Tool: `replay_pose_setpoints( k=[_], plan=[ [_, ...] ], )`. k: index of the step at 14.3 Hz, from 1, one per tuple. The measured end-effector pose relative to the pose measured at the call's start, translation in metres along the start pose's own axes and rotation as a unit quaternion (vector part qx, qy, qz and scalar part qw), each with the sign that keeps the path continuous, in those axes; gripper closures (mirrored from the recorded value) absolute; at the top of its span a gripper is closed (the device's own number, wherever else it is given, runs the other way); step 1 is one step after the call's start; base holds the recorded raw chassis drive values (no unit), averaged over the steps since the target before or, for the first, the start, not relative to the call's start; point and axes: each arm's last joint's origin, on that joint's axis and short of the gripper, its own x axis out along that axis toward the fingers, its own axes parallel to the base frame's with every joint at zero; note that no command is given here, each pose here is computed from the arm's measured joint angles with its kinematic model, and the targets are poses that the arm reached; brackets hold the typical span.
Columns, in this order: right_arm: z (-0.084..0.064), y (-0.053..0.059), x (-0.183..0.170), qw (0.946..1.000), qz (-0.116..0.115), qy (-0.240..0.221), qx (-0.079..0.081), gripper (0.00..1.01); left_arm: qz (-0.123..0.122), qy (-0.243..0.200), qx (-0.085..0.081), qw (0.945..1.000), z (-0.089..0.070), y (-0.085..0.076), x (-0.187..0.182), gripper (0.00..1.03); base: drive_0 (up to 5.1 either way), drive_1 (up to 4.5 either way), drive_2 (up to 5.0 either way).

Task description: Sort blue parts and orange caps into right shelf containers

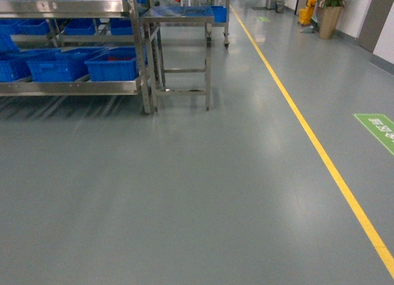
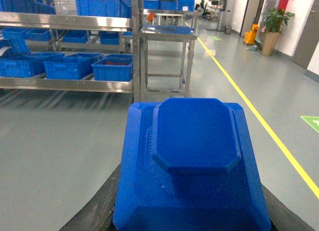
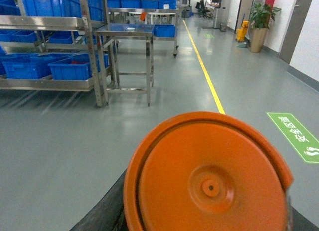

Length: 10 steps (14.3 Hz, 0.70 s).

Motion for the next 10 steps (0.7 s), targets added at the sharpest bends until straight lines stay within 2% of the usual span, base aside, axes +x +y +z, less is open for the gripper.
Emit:
replay_pose_setpoints(
  k=[10],
  plan=[
    [-0.0003,0.0,0.0,1.0,0.0,0.002,0.0,0.58,0.0,0.003,0.0,1.0,-0.0004,0.0,0.0,0.62,-0.1,4.2,-4.3]
  ],
)
